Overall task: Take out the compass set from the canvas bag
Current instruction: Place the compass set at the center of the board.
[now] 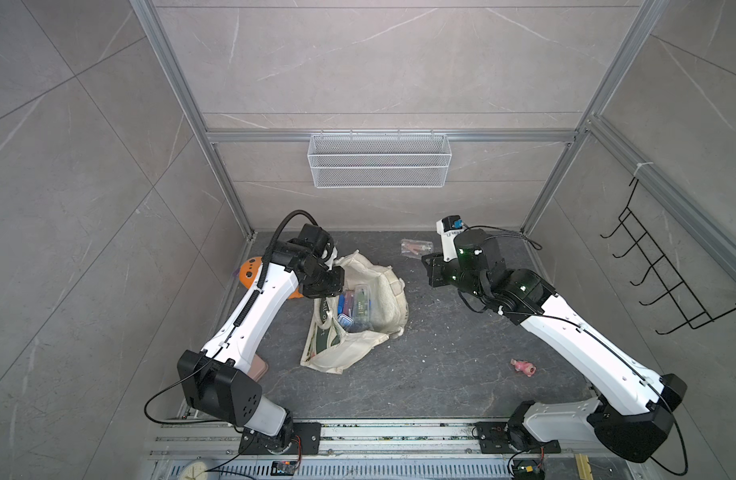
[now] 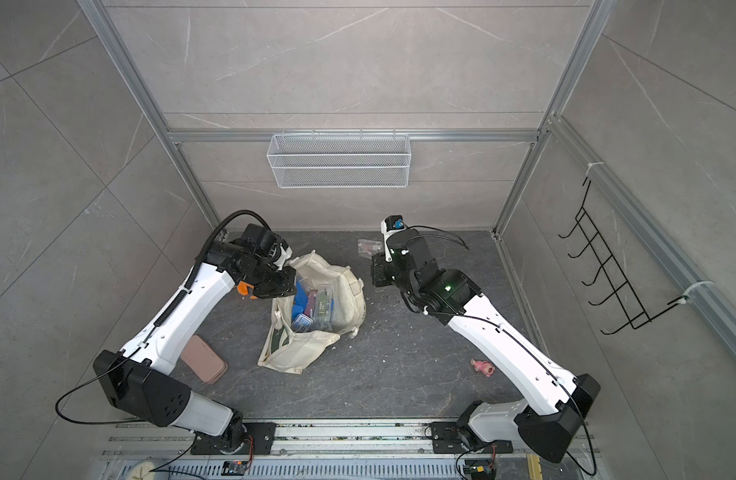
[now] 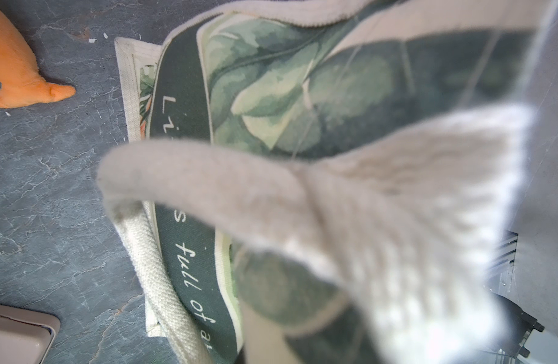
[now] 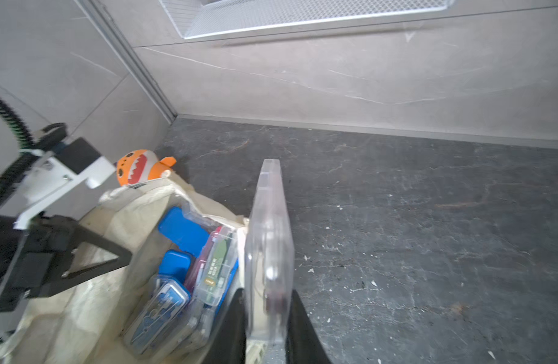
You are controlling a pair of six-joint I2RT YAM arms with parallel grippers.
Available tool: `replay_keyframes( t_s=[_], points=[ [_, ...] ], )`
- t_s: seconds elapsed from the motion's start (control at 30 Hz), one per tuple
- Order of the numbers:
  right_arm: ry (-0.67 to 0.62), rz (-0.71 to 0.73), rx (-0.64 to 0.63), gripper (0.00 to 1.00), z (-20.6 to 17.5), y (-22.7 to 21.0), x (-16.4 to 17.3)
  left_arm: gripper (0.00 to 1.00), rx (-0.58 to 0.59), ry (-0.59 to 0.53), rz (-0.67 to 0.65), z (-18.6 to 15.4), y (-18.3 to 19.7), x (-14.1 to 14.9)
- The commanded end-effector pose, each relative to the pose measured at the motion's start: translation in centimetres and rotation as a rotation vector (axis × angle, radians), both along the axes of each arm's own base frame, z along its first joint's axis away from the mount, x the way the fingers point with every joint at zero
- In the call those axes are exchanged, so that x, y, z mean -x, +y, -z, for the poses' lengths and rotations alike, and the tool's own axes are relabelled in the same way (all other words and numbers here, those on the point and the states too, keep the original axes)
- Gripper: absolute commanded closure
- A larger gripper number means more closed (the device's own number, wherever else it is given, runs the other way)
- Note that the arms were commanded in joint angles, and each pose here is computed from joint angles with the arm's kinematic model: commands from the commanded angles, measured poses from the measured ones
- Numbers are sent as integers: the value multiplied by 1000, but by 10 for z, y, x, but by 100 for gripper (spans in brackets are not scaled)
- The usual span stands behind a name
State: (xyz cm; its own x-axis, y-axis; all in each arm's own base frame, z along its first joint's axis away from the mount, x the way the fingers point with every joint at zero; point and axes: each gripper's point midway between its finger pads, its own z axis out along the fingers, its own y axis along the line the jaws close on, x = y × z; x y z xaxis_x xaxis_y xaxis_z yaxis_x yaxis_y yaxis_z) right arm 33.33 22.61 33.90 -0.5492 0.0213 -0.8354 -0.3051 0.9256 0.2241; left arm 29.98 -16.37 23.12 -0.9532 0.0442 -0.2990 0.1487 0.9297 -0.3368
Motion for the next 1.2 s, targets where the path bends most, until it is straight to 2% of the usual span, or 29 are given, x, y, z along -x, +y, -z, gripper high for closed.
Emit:
replay_keyframes(
  t_s=[0.0,0.27,0.67,0.9,1.17],
  points=[
    [25,88,-20,89,15,-16,-20,100,67,-48,51,-28,-8,12],
    [175,163,-169,89,64,-42,-78,100,86,-41,58,-26,-11,13],
    [423,219,-412,89,164,-86,-157,100,110,-45,67,-28,-14,15],
    [532,164,-478,89,210,-90,-183,100,124,-45,65,-28,-17,14],
    [608,171,-496,88,240,-103,-191,100,138,-37,61,-28,-19,13]
  ],
)
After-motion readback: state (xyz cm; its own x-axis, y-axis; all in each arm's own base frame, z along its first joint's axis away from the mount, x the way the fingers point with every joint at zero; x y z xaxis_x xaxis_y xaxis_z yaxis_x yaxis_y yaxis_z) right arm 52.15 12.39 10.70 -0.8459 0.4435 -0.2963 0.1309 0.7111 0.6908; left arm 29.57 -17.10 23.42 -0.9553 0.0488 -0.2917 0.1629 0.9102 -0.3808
